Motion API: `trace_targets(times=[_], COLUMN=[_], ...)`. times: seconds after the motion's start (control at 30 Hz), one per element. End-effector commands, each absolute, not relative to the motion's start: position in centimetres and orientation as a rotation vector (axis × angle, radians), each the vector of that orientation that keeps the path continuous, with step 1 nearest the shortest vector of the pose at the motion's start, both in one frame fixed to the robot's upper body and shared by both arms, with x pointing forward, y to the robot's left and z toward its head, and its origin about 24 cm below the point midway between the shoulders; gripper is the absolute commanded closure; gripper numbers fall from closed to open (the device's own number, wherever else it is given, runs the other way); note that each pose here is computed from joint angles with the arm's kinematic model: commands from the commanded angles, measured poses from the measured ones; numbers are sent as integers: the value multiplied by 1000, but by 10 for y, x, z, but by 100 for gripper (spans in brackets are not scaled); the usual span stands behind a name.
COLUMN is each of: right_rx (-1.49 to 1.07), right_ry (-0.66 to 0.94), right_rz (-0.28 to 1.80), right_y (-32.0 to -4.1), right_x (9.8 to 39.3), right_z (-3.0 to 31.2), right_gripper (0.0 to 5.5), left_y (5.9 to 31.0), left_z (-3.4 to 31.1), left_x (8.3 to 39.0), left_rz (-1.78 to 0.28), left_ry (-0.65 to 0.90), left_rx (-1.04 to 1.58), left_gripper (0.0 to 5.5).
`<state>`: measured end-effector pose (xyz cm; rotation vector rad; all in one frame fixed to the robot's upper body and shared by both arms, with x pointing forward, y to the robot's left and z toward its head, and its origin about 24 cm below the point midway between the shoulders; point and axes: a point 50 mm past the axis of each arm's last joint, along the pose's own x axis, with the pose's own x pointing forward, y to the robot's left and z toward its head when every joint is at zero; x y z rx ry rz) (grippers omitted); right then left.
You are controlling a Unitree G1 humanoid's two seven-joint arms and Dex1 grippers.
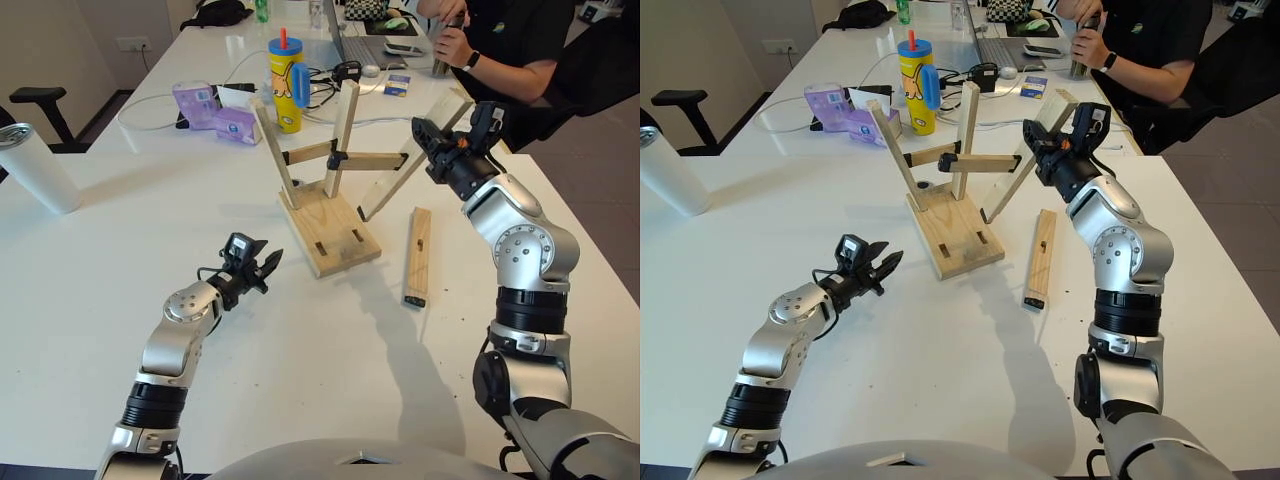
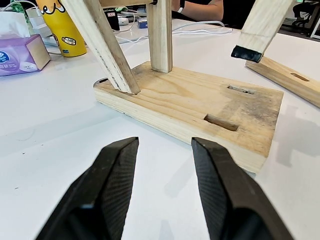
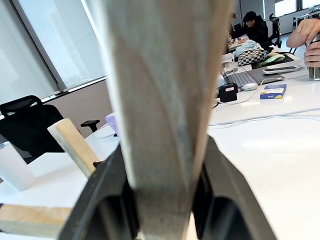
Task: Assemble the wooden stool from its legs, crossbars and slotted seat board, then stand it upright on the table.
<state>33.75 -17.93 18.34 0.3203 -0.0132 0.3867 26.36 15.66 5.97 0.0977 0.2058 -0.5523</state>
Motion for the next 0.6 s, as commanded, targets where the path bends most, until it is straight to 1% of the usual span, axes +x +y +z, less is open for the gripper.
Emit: trace_targets(times=[0.03,0.2,0.33,0.6], right_rx=[325,333,281,262], right_ry=[11,44,57,78], right_rz=[411,427,429,447], right_y=[-175,-172,-174,-184], right_x=[336,335,336,345], right_z=[174,156,146,140], right_gripper=[447,447,447,447], left_y=[159,162,166,167], left_z=[60,63,65,68], left_x=[264,266,267,270], left_rz=[-530,-511,-492,-471], left_ry=[203,193,183,168], left_rx=[62,32,26,23], left_gripper=[356,356,356,356])
